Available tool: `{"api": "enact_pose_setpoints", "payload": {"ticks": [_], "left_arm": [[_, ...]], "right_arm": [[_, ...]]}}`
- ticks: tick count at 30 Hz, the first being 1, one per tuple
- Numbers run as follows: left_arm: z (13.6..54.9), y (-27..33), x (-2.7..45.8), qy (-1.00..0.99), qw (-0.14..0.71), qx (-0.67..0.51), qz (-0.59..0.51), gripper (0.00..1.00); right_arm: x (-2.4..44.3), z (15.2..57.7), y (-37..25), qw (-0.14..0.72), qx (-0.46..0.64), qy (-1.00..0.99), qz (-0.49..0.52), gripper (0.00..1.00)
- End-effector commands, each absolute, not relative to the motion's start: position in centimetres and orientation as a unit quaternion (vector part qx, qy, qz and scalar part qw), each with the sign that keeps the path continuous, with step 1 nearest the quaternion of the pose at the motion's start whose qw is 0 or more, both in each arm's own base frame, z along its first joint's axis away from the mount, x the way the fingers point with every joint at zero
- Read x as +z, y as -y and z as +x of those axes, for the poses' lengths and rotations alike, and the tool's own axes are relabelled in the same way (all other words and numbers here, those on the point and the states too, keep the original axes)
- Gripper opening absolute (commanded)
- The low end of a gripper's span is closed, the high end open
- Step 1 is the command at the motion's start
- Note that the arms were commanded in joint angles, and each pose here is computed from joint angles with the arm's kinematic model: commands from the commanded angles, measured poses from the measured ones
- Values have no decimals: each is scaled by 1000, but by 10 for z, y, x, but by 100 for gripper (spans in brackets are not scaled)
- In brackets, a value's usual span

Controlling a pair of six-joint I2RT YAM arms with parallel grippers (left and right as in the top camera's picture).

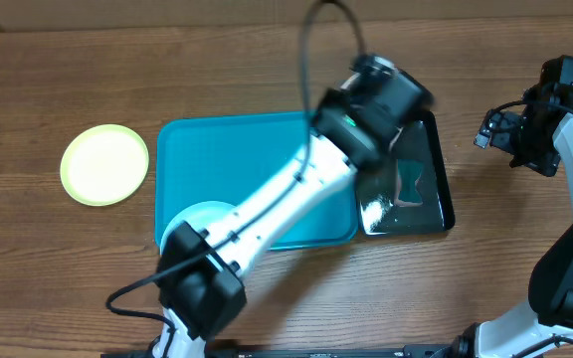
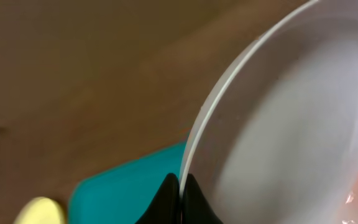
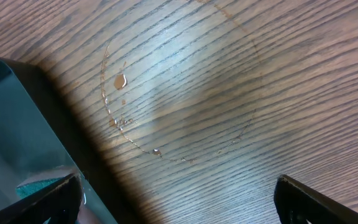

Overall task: Clean dirty plates on tray and stack at the side
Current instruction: 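Lift the white plate with the left gripper and carry it left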

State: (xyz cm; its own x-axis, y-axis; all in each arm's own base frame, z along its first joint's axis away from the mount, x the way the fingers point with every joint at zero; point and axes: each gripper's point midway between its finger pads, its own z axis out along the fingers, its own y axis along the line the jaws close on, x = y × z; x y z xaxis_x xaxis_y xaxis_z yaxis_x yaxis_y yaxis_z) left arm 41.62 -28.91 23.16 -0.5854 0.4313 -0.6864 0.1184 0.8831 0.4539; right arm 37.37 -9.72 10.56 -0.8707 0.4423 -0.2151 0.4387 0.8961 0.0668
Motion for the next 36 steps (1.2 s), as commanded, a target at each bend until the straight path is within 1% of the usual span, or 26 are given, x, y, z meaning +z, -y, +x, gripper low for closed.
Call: {"api": "enact_pose_setpoints", "payload": {"ticks": [1,5,10,21,25,29,33,36], "left_arm": [[402,284,295,-778,516,337,125,4],[382,305,322,-734,546,380,136,4],[372,324,331,-723,554,380,160,4],[382,335,318,-742,551,334,187,4],[385,336,308,-759,549,300,178,4],[387,342,266,-818,500,207,196,4],[391,340,218,-894,407,78,169,4],[396,337,192,-932,329,-17,150,4]], "right_arm": [[113,379,97,126,10,-966,227,100],[113,379,97,126,10,-966,227,100],[113,379,97,126,10,-966,227,100],[113,379,97,126,10,-966,227,100],[113,379,97,126,10,-966,227,100],[113,379,97,126,10,-966,227,100],[113,379,97,126,10,-966,227,100],[113,379,97,126,10,-966,227,100]]}}
